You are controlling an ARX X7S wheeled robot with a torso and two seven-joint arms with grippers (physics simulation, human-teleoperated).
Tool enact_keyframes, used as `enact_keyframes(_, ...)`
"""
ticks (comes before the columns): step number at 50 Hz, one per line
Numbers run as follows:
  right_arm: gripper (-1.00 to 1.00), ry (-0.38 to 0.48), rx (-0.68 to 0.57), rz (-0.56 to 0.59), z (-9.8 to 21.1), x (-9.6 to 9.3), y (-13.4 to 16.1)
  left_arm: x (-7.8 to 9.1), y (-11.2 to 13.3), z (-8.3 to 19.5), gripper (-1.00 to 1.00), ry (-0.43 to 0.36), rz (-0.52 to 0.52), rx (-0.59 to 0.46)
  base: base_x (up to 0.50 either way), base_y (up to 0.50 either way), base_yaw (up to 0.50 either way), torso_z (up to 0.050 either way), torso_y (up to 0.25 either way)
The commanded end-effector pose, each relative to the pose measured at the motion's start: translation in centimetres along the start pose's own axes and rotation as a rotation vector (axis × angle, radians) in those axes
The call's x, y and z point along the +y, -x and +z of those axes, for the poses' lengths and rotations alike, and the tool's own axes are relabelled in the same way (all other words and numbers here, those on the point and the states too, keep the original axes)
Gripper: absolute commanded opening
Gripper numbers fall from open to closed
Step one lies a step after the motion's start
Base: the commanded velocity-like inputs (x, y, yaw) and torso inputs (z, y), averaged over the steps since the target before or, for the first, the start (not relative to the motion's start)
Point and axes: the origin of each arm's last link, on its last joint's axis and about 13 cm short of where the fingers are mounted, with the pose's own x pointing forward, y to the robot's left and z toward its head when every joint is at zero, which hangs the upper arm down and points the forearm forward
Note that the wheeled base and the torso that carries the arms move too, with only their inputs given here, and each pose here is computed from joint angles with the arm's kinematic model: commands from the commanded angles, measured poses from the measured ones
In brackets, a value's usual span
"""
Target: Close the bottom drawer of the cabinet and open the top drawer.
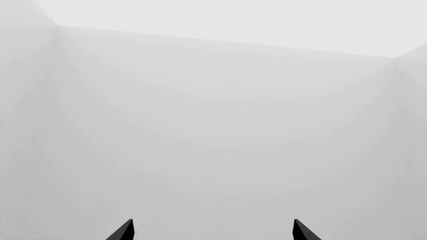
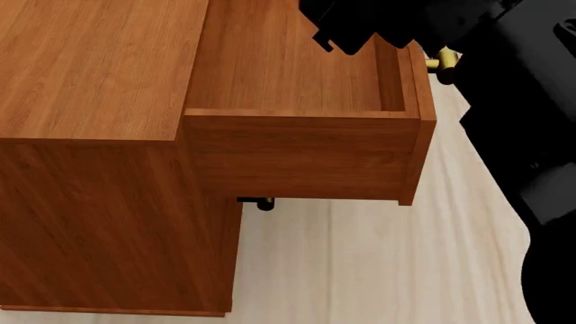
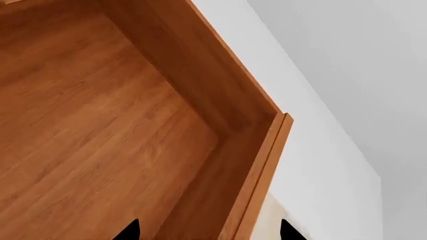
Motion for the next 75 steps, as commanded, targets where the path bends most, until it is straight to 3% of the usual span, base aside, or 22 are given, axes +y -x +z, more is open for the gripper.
enact_keyframes(1, 1.00, -0.003, 0.045, 0.008, -0.6, 0.0, -1.0, 0.1, 0.0, -0.1, 1.00, 0.000, 0.004, 0.002, 0.00, 0.00, 0.00, 0.000, 0.000)
enact_keyframes(44, 1.00, -0.049, 0.277, -0.086, -4.5, -2.3, -1.0, 0.2, 0.0, -0.1, 1.00, 0.003, 0.006, 0.000, 0.00, 0.00, 0.00, 0.000, 0.000)
enact_keyframes(75, 1.00, -0.097, 0.337, -0.146, -6.2, -4.0, 2.1, 0.0, -0.1, 0.3, 1.00, 0.003, -0.001, -0.003, 0.00, 0.00, 0.00, 0.000, 0.001)
